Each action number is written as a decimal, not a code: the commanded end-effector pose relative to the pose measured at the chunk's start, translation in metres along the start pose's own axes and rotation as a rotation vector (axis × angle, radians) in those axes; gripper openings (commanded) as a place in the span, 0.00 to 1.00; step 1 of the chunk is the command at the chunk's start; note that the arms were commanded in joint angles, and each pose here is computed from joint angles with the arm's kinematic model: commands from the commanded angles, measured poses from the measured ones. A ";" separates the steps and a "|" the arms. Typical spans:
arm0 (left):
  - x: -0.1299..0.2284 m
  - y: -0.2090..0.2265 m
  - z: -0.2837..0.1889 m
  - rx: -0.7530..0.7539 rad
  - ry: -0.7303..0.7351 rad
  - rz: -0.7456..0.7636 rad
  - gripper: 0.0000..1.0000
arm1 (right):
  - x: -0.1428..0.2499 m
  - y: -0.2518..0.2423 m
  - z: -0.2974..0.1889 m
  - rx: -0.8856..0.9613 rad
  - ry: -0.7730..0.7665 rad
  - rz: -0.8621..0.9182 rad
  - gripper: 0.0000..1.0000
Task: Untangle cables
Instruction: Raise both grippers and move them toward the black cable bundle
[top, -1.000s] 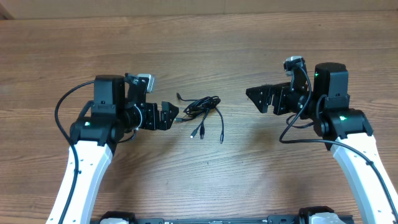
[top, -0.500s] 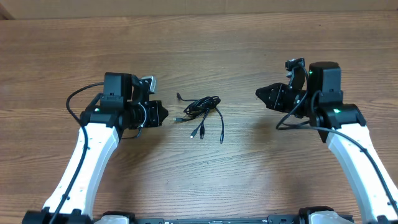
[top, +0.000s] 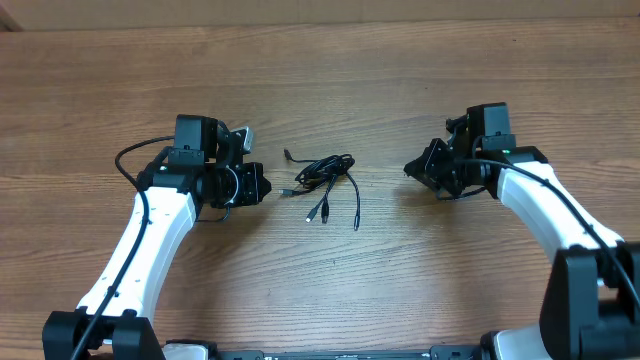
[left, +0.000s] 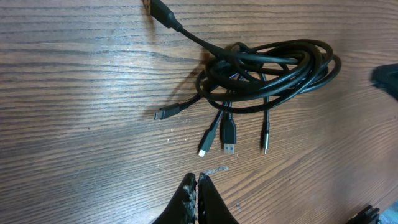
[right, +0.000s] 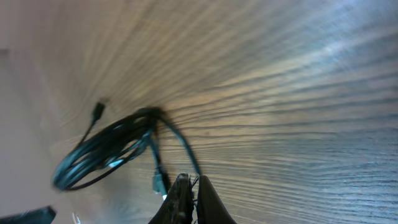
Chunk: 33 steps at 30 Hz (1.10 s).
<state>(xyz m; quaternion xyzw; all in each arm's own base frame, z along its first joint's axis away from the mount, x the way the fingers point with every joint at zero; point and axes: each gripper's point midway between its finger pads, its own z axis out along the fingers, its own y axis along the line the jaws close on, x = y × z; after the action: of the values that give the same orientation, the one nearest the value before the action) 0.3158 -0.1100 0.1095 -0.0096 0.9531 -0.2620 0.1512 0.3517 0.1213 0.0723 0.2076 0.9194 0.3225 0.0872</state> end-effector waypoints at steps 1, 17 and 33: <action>-0.005 -0.008 0.002 0.018 0.003 0.002 0.06 | -0.007 -0.009 0.009 0.038 -0.004 0.084 0.04; -0.002 0.000 0.004 -0.049 0.007 0.012 0.11 | -0.001 -0.056 0.045 0.187 -0.002 0.263 0.04; 0.011 0.000 0.004 -0.053 0.052 -0.170 0.04 | 0.002 -0.053 0.048 0.185 -0.002 0.295 0.17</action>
<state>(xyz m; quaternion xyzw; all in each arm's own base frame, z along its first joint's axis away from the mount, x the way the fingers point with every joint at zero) 0.3015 -0.1092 0.0984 -0.0515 0.9630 -0.2416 0.1079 0.3478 0.1082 0.0034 0.3495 0.9032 0.2484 0.0194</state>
